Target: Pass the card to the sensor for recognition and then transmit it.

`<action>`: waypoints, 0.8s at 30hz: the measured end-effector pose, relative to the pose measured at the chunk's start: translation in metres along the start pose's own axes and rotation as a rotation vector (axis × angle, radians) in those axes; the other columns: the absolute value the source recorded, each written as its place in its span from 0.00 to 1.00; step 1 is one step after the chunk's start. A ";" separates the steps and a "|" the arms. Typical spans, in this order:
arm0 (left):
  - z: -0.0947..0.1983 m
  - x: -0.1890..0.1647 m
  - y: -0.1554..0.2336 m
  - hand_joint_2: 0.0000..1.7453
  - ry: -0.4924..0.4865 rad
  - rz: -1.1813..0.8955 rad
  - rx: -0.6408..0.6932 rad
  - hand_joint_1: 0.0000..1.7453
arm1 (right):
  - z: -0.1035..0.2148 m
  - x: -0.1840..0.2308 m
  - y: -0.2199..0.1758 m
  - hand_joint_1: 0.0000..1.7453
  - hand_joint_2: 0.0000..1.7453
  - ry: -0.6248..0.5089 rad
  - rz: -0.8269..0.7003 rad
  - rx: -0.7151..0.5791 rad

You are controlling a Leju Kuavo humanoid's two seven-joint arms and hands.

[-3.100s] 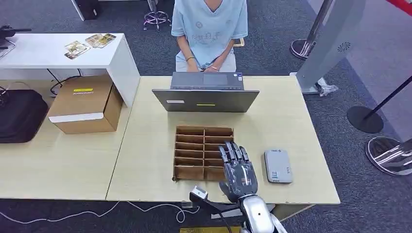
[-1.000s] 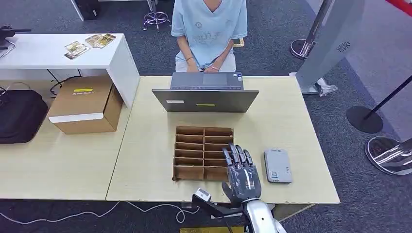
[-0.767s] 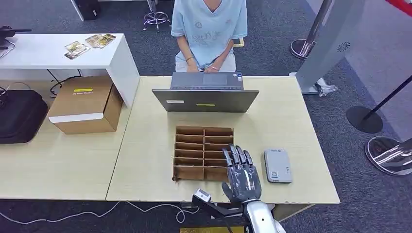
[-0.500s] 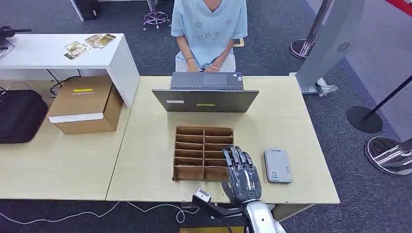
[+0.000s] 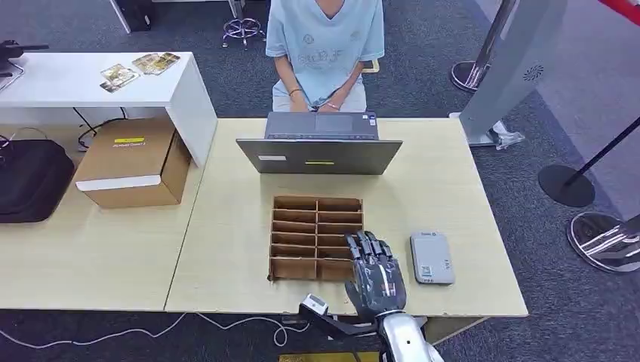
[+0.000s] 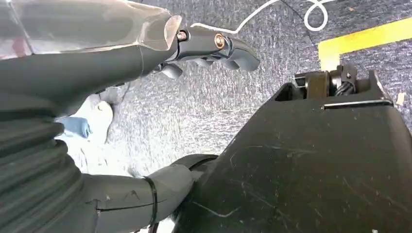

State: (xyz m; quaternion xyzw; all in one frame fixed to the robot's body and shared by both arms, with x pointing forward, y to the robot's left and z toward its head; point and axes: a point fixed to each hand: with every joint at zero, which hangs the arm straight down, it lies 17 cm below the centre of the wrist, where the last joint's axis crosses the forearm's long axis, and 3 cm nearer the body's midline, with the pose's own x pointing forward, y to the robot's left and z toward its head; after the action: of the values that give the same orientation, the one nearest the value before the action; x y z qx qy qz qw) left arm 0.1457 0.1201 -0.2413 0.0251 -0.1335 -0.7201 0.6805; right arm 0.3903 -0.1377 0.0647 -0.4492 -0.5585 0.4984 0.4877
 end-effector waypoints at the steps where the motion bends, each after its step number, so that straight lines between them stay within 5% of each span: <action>1: 0.000 0.000 0.000 1.00 0.001 0.006 0.000 0.00 | 0.000 0.000 0.000 0.31 1.00 0.000 0.000 0.000; 24: -0.002 -0.008 -0.004 1.00 0.020 0.194 0.012 0.00 | -0.001 0.004 0.000 0.28 1.00 -0.009 0.000 0.002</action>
State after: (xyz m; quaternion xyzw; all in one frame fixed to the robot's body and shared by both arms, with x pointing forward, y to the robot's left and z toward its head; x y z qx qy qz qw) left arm 0.1424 0.1282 -0.2455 0.0235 -0.1327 -0.6496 0.7482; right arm 0.3904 -0.1337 0.0651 -0.4467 -0.5602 0.5007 0.4857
